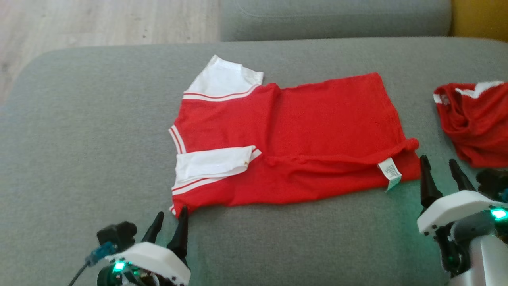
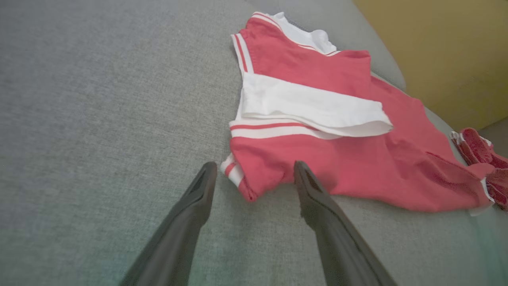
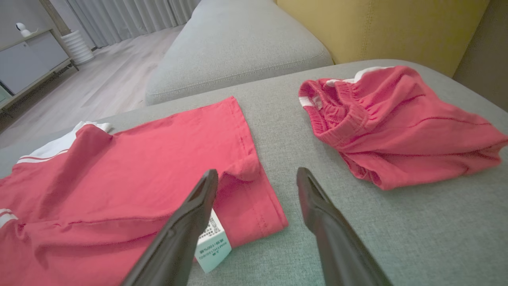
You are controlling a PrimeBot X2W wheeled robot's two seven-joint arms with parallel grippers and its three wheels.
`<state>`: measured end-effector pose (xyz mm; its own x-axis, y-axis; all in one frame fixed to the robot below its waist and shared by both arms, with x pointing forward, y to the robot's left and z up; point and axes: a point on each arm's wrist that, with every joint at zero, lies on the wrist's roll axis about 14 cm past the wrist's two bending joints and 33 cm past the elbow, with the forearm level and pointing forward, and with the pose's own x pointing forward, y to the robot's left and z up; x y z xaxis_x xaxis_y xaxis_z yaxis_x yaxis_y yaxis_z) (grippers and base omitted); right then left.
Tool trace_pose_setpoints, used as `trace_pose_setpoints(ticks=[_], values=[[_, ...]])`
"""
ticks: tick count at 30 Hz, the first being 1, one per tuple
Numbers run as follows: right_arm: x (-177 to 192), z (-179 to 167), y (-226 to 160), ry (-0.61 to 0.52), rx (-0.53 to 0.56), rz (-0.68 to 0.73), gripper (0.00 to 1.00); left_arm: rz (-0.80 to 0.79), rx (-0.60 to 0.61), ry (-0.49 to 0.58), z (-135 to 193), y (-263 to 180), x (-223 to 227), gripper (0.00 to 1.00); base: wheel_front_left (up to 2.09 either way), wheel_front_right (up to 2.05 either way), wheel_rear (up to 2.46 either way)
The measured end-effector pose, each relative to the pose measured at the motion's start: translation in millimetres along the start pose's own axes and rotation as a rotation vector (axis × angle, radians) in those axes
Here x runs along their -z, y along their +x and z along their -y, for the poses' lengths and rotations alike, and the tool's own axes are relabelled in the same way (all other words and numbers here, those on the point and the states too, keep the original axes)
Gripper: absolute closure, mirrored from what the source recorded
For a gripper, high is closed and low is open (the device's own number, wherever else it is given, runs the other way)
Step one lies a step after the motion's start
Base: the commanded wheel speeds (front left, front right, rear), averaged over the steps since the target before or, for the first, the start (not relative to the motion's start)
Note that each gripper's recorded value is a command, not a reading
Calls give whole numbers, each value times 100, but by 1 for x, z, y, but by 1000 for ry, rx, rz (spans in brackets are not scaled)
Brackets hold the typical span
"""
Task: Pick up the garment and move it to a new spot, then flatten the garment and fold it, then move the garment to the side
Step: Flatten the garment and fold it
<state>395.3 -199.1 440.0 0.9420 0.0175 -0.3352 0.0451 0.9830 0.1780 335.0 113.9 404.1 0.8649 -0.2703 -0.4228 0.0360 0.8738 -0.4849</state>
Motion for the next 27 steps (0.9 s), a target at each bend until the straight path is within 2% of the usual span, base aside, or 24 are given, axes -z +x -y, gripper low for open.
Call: trace_pose_setpoints(ticks=[10,15,18,19,20,21,22,23,27], values=[[23,13,1,12,34,-60,0,-96,-75,-64,-17,31,17,0,0,0,0],[34,13,12,22,39,-98,0,-93,-69,-76,-16,41,16,1,0,0,0],[41,11,22,29,36,-127,0,-96,-69,-81,-17,45,16,34,0,0,0],[44,10,25,28,34,-140,0,-96,-72,-81,-18,45,16,49,0,0,0],[47,9,27,26,32,-155,0,-97,-72,-84,-18,46,17,56,0,0,0],[51,8,29,28,30,-170,0,-98,-69,-87,-17,46,17,69,0,0,0],[56,7,30,31,29,-192,0,-98,-69,-90,-17,46,18,77,0,0,0],[61,6,31,34,28,-209,0,-94,-65,-92,-16,46,18,100,0,0,0],[71,4,34,68,31,-250,2,-75,-64,-97,-14,46,16,100,0,0,0]])
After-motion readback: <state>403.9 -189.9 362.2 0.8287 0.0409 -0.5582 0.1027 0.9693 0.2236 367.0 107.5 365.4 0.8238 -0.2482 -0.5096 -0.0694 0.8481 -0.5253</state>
